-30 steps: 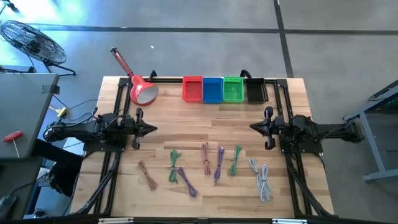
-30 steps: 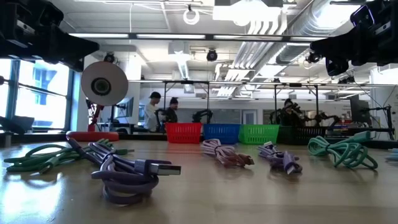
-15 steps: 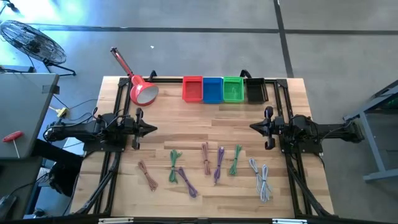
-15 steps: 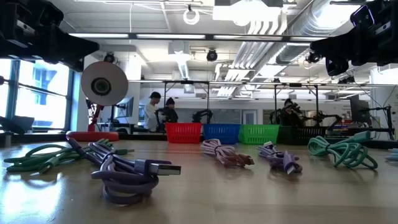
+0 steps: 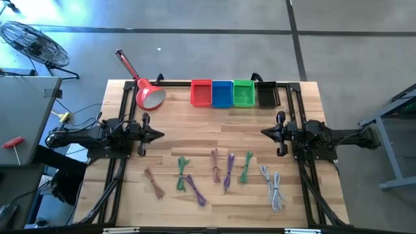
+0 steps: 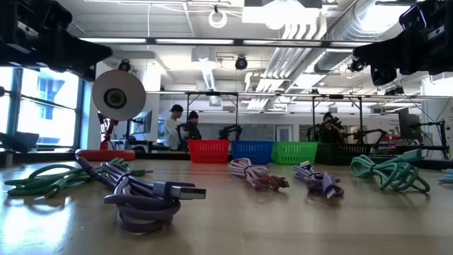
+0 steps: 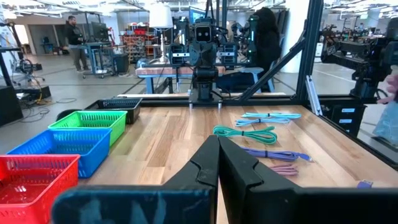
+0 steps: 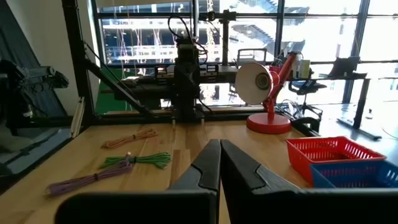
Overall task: Pick & Place USB Port
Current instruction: Put the right blue charger cable into the blue bin
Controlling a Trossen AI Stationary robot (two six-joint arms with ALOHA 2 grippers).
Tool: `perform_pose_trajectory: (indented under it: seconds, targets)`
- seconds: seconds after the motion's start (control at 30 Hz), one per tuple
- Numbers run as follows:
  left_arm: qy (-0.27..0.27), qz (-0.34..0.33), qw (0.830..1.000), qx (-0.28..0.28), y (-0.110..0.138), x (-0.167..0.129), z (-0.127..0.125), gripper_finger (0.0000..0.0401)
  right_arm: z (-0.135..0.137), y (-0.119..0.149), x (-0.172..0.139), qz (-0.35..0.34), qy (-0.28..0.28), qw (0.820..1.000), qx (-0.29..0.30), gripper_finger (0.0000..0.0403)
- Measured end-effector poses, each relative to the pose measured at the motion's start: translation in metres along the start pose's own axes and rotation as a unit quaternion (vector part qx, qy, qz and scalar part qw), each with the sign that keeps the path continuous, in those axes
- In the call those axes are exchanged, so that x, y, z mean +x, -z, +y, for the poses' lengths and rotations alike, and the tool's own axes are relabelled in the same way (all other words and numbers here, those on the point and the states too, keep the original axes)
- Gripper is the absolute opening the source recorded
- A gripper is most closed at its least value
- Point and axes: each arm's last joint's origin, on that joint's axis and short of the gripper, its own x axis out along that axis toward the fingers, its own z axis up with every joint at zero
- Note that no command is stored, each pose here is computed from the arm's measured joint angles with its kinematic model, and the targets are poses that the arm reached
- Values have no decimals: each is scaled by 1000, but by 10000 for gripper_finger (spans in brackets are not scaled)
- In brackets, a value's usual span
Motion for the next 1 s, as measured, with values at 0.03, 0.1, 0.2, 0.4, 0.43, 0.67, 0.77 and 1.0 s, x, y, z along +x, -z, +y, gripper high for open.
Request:
perform_pose_trajectory:
  seconds: [0.03,0.1,0.2,0.4,0.43,0.67,0.77,1.0]
  targets:
    - [4,-1,1000,-5,0,0,0,1,0,-2,0,-8,3,1000,-20,0]
    - [15,-1,1000,-18,0,0,-1,1,0,-5,0,-27,5,999,-32,0]
    - [23,-1,999,-25,0,0,-1,1,0,-9,0,-45,5,999,-10,0]
    - [-39,1,999,-18,0,0,2,1,-2,-12,-1,-60,28,996,-56,0]
    - [-51,6,999,-17,1,0,3,1,-2,-13,-1,-62,38,996,-57,0]
    - [-60,19,998,-4,3,1,3,1,-3,-24,-2,-89,46,995,-18,0]
    - [-70,22,997,-3,4,2,4,1,-4,-45,-5,-116,48,992,-33,0]
    - [-87,24,996,-2,0,1,5,1,-7,-87,-9,-62,89,993,-46,21]
